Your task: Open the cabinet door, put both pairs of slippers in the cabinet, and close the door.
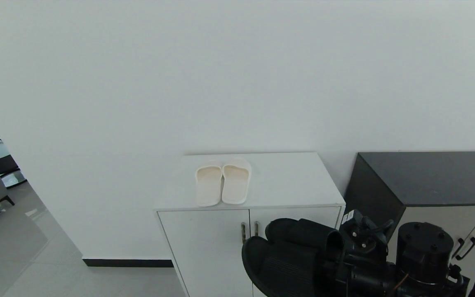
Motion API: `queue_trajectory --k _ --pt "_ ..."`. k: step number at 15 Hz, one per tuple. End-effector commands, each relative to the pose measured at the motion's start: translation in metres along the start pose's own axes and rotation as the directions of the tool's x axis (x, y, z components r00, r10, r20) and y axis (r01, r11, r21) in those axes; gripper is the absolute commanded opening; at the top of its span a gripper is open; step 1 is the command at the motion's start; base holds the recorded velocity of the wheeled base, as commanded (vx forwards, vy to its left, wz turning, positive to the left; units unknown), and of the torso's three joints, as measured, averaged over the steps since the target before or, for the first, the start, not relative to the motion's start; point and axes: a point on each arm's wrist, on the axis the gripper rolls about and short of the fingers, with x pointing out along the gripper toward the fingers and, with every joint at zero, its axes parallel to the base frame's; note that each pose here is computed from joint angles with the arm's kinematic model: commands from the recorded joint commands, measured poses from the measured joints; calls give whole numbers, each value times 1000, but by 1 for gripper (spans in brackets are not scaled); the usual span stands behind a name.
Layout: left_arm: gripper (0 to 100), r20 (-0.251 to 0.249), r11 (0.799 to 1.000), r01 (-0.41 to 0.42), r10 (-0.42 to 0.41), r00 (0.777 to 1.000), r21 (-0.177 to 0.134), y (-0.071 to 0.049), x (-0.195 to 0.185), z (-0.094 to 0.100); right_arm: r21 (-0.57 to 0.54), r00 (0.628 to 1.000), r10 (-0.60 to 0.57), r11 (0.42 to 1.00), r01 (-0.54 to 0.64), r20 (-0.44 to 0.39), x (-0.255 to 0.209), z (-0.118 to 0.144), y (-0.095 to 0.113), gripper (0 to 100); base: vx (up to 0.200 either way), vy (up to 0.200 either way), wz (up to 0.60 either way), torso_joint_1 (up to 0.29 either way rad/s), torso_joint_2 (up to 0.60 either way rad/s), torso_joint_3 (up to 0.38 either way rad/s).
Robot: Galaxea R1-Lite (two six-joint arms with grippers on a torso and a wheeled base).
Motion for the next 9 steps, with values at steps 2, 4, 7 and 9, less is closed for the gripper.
queue_trajectory --k 2,4,7,9 --pt "0 0 1000 0 0 1000 -1 0 0 0 6 1000 -2 1000 3 -16 0 -4 -1 0 0 0 0 0 0 0" --pt "0 0 1000 0 0 1000 -1 0 0 0 9 1000 -3 1000 4 -22 -1 -5 -1 0 0 0 0 0 0 0" --pt "0 0 1000 0 0 1000 -1 0 0 0 9 1000 -3 1000 4 -22 -1 -5 -1 0 0 0 0 0 0 0" --pt "0 0 1000 0 0 1000 -1 0 0 0 9 1000 -2 1000 2 -22 -1 -5 -1 0 0 0 0 0 0 0"
